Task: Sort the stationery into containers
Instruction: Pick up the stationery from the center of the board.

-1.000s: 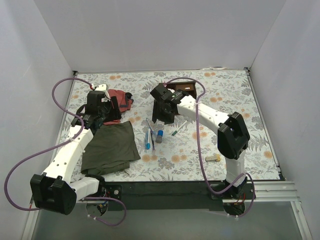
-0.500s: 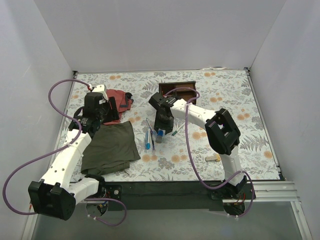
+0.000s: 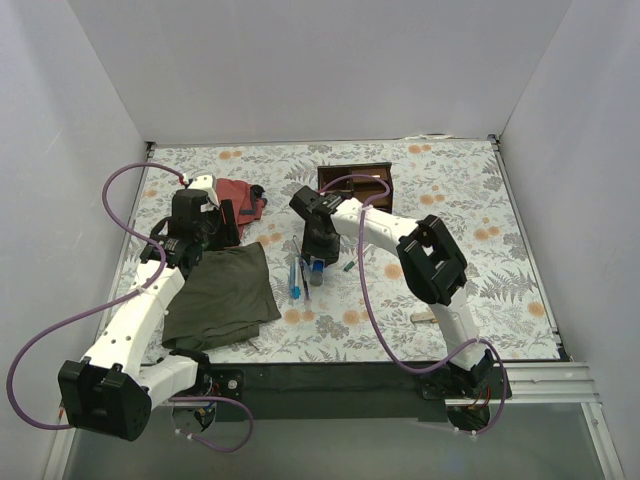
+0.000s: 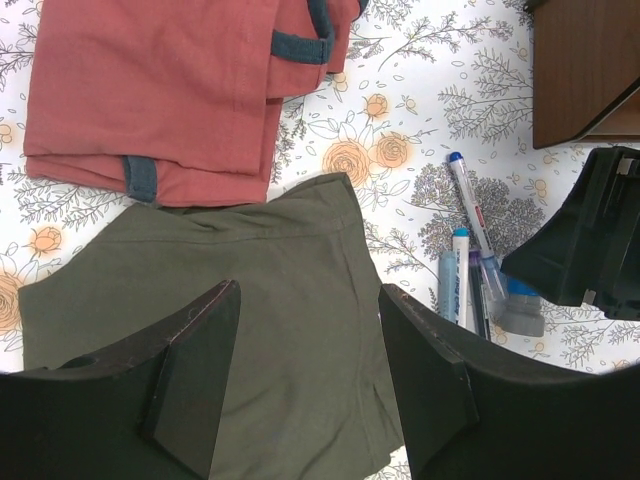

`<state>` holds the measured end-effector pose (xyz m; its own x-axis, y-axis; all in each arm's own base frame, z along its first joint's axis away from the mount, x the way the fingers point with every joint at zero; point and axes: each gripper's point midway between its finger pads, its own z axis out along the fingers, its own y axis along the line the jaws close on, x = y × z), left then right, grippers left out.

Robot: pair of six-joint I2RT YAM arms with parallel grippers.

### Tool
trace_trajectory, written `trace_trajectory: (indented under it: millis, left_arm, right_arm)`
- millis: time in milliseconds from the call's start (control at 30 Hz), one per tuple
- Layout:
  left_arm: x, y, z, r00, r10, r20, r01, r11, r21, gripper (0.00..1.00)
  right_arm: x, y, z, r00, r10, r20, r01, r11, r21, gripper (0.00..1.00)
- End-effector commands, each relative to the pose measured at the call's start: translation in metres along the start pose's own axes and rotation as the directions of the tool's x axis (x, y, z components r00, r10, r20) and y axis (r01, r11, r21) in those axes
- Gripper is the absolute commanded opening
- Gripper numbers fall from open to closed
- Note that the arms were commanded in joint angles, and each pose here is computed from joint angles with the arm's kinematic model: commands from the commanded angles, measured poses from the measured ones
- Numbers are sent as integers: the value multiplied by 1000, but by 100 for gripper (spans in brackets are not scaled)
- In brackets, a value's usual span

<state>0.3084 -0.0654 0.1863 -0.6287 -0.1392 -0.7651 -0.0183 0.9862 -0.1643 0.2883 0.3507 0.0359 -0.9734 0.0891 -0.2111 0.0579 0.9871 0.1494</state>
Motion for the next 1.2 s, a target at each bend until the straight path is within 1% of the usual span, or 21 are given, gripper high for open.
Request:
trace_trajectory:
  millis: [0,100,200,233,400,433,533,567,600,667,700,767,800,867,900,967,1000,1033,1100,1133,1167]
  left_arm:
    - [-10,-5,-3,999,11,43,-13,999,30,57]
    - [-10,-6,-1,999,13,41,-14,999,33,57]
    - [-9,-7,0,999,9,40,-10,999,36,57]
    - [-9,-6,1,999,3,38,-5,999,36,57]
    - [-5,-8,1,1000,-7,29,6,999,45,58]
    - [-5,-8,0,1000,-10,30,9,999,45,57]
    - [-8,-9,-1,999,-14,35,12,999,49,57]
    - [-9,-9,-2,999,-12,38,10,999,49,57]
    - [-15,-9,-4,999,-5,52,2,999,45,57]
    - [-21,-11,-7,998,1,67,-4,999,50,57]
    - [-24,-11,-8,997,8,75,-12,999,52,57]
    - [-33,-13,-11,995,15,97,-20,998,57,57]
    - [-36,-13,-12,994,18,105,-25,998,57,57]
    - [-42,-14,-16,992,27,121,-34,998,58,57]
    - [-46,-15,-18,991,29,132,-38,997,63,57]
    - [-52,-20,-23,988,36,150,-50,995,88,57]
    - [-54,-23,-24,987,43,155,-59,993,101,57]
    - [-56,-25,-26,985,51,164,-70,991,114,57]
    - [-58,-33,-28,982,71,175,-99,983,156,57]
    - [-58,-34,-28,981,78,179,-108,980,164,57]
    - [-59,-37,-29,979,87,186,-121,976,181,57]
  right_arm:
    - [-12,7,-2,998,-18,57,18,1000,1,54]
    - [-9,3,0,998,-26,51,25,1000,9,52]
    - [-6,1,4,999,-33,42,32,999,13,49]
    - [-6,1,4,999,-34,42,34,999,13,45]
    - [-9,4,7,998,-44,52,43,999,6,36]
    - [-10,4,8,997,-47,57,46,999,8,33]
    - [-11,3,10,997,-56,60,55,998,11,19]
    - [-11,2,10,996,-65,62,64,998,14,13]
    - [-17,4,-6,991,-91,102,92,996,-2,2]
    - [-19,2,-18,984,-118,131,120,993,-4,1]
    - [-23,3,-35,977,-143,159,149,989,-24,1]
    - [-27,-3,-51,965,-171,199,177,984,-15,1]
    - [-31,-3,-70,951,-195,239,207,978,-29,1]
    - [-37,-6,-88,932,-222,286,239,971,-27,1]
    - [-42,-6,-108,912,-245,328,272,962,-38,1]
    - [-54,-6,-129,880,-260,398,298,954,-35,1]
    - [-61,-6,-147,859,-253,446,304,952,-45,1]
    - [-69,-8,-158,826,-280,489,330,944,-17,1]
    - [-82,-8,-183,781,-264,565,339,941,-28,1]
    - [-86,-9,-190,760,-264,594,348,937,-28,1]
    - [-92,-10,-197,722,-279,633,379,925,-25,1]
